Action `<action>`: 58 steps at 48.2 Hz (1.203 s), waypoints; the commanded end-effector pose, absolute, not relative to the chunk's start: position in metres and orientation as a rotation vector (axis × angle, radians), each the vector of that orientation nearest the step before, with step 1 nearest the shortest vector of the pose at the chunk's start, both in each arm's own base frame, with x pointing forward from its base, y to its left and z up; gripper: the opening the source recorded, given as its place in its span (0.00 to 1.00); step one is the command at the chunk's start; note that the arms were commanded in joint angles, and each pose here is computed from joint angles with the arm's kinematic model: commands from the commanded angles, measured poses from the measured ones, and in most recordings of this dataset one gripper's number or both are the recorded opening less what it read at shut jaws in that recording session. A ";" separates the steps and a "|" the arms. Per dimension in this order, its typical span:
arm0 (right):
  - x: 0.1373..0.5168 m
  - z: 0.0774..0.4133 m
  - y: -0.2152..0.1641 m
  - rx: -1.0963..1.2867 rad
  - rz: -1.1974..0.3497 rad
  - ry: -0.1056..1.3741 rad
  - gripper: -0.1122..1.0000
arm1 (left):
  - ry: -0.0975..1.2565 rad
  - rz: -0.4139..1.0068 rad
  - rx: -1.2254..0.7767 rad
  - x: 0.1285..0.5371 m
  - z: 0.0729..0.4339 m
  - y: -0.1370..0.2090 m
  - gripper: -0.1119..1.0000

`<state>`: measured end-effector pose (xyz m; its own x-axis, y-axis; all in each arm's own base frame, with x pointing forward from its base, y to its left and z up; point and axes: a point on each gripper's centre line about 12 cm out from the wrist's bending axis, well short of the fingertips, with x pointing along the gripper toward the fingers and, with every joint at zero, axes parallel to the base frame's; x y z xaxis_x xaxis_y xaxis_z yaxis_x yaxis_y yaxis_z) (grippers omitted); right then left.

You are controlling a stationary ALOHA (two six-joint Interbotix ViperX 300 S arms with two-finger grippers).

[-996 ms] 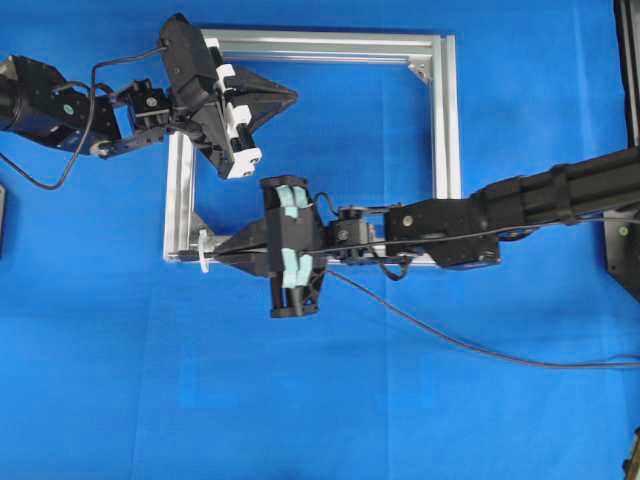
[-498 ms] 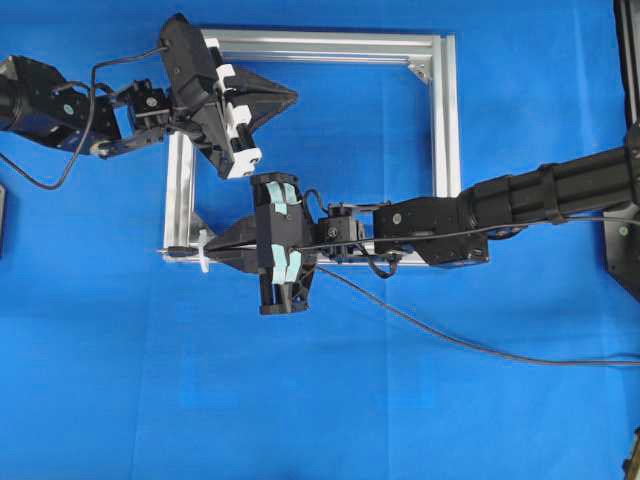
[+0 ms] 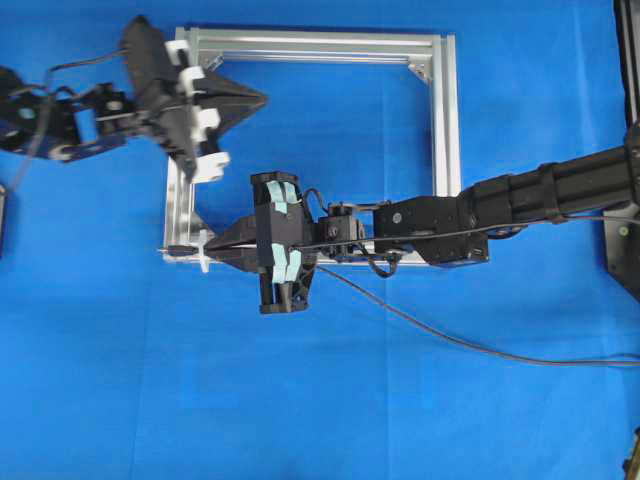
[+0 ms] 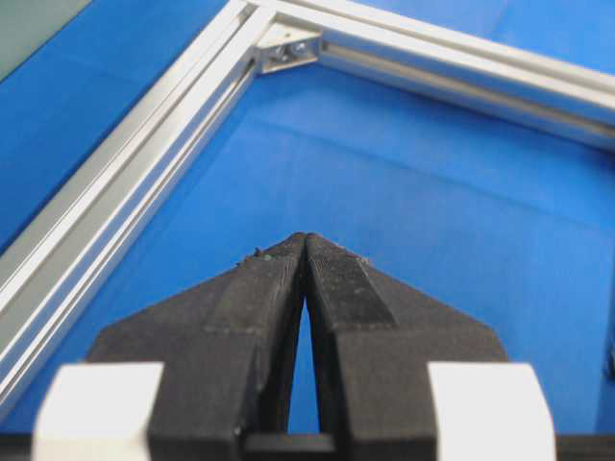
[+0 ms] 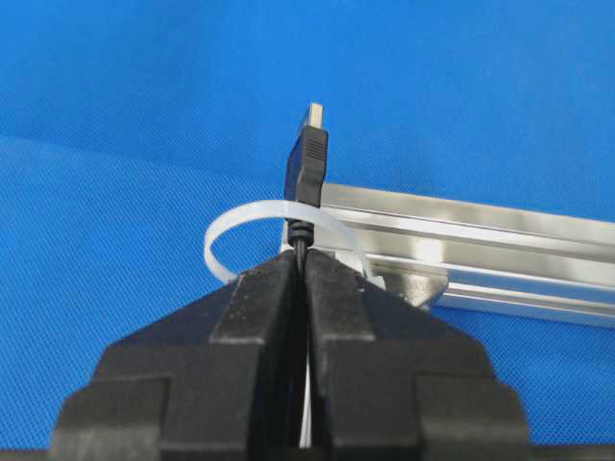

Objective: Insert the wire through the string loop located on the left side.
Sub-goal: 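Swing the left gripper out left and open it facing the plug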

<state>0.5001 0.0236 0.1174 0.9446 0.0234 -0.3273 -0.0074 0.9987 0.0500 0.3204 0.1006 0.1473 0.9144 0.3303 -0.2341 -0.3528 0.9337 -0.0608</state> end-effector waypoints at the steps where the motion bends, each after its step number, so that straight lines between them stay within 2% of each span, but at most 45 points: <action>1: 0.503 0.133 0.022 0.051 0.014 0.297 0.09 | 0.183 0.353 -0.097 0.308 0.161 0.098 0.10; 23: 0.503 0.132 0.022 0.051 0.013 0.308 0.09 | 0.227 0.363 -0.108 0.225 0.154 0.076 0.10; 38: 0.503 0.132 0.021 0.051 0.012 0.306 0.09 | 0.232 0.359 -0.112 0.215 0.153 0.072 0.10; 46: 0.503 0.133 0.021 0.051 0.012 0.305 0.09 | 0.234 0.259 -0.099 0.221 0.154 0.050 0.10; 58: 0.503 0.133 0.021 0.051 0.012 0.305 0.09 | 0.250 0.010 -0.071 0.224 0.156 -0.006 0.10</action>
<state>0.4996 0.0229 0.1160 0.9406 0.0223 -0.3389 -0.0057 0.9987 0.0499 0.2228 0.0098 0.1510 0.9616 0.0700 -0.2653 -0.0910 0.9935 -0.0677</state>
